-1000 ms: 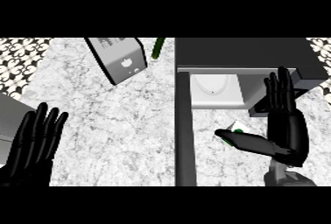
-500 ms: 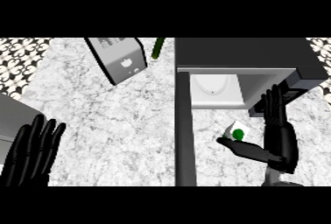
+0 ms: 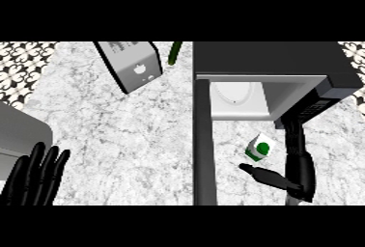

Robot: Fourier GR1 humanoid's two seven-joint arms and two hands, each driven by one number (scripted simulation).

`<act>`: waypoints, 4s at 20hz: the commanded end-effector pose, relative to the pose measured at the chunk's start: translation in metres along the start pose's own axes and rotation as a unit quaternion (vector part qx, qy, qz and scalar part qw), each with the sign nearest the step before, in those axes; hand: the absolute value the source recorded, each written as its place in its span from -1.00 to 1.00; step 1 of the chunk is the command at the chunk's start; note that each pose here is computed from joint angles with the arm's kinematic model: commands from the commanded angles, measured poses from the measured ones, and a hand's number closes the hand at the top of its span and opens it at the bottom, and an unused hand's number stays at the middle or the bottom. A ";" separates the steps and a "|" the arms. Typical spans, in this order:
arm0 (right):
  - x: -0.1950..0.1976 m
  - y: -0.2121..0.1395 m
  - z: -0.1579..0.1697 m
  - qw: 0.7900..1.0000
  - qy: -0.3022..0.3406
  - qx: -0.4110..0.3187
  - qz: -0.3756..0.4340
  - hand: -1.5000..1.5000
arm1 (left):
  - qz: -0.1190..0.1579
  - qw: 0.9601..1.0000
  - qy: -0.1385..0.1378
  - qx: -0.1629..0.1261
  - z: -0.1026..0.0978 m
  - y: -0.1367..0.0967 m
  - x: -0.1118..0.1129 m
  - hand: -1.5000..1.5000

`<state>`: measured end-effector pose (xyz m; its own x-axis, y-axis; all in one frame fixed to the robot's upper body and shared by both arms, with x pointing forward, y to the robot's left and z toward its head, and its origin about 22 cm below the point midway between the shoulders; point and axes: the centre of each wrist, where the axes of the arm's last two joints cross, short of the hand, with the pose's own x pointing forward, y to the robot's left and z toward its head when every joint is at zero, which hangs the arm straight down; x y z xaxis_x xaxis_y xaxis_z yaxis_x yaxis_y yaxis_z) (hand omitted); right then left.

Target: Pick up the milk, place it into the microwave and close the microwave

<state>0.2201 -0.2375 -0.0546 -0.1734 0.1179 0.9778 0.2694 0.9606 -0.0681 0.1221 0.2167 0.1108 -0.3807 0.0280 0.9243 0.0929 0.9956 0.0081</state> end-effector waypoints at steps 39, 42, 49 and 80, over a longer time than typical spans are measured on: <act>-0.128 -0.058 0.053 0.985 -0.066 0.133 -0.091 1.00 | -0.001 1.000 0.002 0.007 0.012 0.006 0.004 -1.00; -0.125 -0.079 0.087 0.984 -0.056 0.141 -0.093 1.00 | -0.005 1.000 0.015 0.015 0.021 0.002 0.008 -1.00; -0.086 -0.050 0.071 0.983 -0.079 0.141 -0.082 1.00 | -0.004 1.000 0.020 0.018 0.021 0.003 0.025 -1.00; 0.008 0.053 -0.169 0.983 -0.054 0.047 0.168 1.00 | 0.002 1.000 0.019 -0.003 0.024 0.046 -0.013 -1.00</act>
<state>0.3666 -0.2338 -0.0301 -0.2123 0.4091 0.8874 0.2057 0.9065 -0.3687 0.1091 0.2629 0.0944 -0.3367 0.0256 0.9413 0.0790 0.9969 0.0011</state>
